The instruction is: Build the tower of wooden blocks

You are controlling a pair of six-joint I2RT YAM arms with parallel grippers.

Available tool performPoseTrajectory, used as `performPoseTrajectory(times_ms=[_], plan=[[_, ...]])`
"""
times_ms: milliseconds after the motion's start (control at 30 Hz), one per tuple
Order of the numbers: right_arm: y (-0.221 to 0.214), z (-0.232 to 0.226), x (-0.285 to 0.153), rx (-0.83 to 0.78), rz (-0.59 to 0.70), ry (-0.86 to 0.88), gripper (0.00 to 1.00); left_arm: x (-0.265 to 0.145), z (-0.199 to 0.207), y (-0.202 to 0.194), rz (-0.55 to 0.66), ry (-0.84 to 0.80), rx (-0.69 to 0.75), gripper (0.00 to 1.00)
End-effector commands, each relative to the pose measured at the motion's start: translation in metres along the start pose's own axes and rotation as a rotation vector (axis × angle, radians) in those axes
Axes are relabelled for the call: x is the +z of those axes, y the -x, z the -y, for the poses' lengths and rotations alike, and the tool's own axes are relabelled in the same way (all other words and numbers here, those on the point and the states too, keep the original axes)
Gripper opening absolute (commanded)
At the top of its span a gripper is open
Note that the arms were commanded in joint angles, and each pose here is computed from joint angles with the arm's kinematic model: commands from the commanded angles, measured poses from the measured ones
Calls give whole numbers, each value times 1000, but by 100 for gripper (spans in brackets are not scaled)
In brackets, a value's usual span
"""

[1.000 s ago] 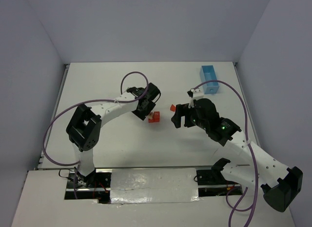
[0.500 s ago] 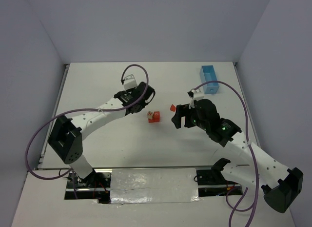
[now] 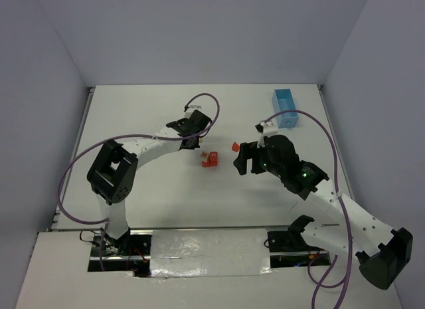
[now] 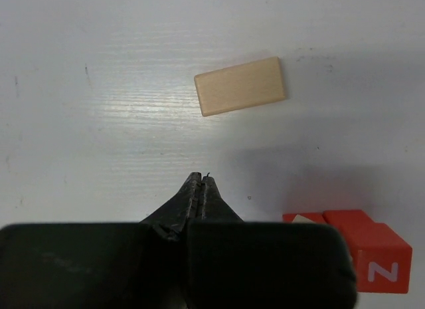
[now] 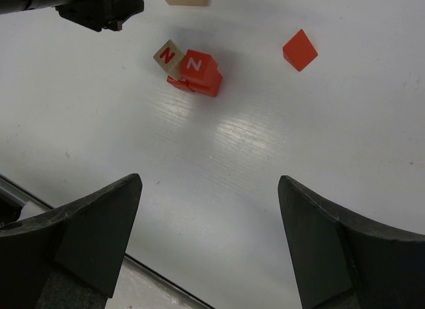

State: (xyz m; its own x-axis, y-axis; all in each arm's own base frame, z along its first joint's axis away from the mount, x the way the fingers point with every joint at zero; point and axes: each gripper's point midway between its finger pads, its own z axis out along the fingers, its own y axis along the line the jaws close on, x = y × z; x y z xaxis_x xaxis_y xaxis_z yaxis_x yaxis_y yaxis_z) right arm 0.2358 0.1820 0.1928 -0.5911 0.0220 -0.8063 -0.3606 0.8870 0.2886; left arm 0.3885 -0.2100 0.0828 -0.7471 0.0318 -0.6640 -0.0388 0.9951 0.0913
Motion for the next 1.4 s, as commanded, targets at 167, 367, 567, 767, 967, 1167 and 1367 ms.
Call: performPoseTrajectory(times_ms=[167,367,567,767,967,1167,1367], plan=[[12,-4,5,-17,37,13,91,-12,29,-5,-51,-224,78,0],[11,-5,4,-20,39,17,91,-18,39,-19,-87,-312,87,0],[11,-5,4,-19,40,19,91,-20,41,-25,-102,-320,78,0],[10,-5,4,-18,36,19,91,-28,47,-25,-91,-327,90,0],[10,-6,4,-20,36,20,91,-29,44,-29,-100,-298,94,0],[10,-5,5,-19,34,20,91,-31,41,-31,-103,-287,87,0],[9,-6,5,-20,34,21,91,-34,41,-33,-105,-295,81,0]])
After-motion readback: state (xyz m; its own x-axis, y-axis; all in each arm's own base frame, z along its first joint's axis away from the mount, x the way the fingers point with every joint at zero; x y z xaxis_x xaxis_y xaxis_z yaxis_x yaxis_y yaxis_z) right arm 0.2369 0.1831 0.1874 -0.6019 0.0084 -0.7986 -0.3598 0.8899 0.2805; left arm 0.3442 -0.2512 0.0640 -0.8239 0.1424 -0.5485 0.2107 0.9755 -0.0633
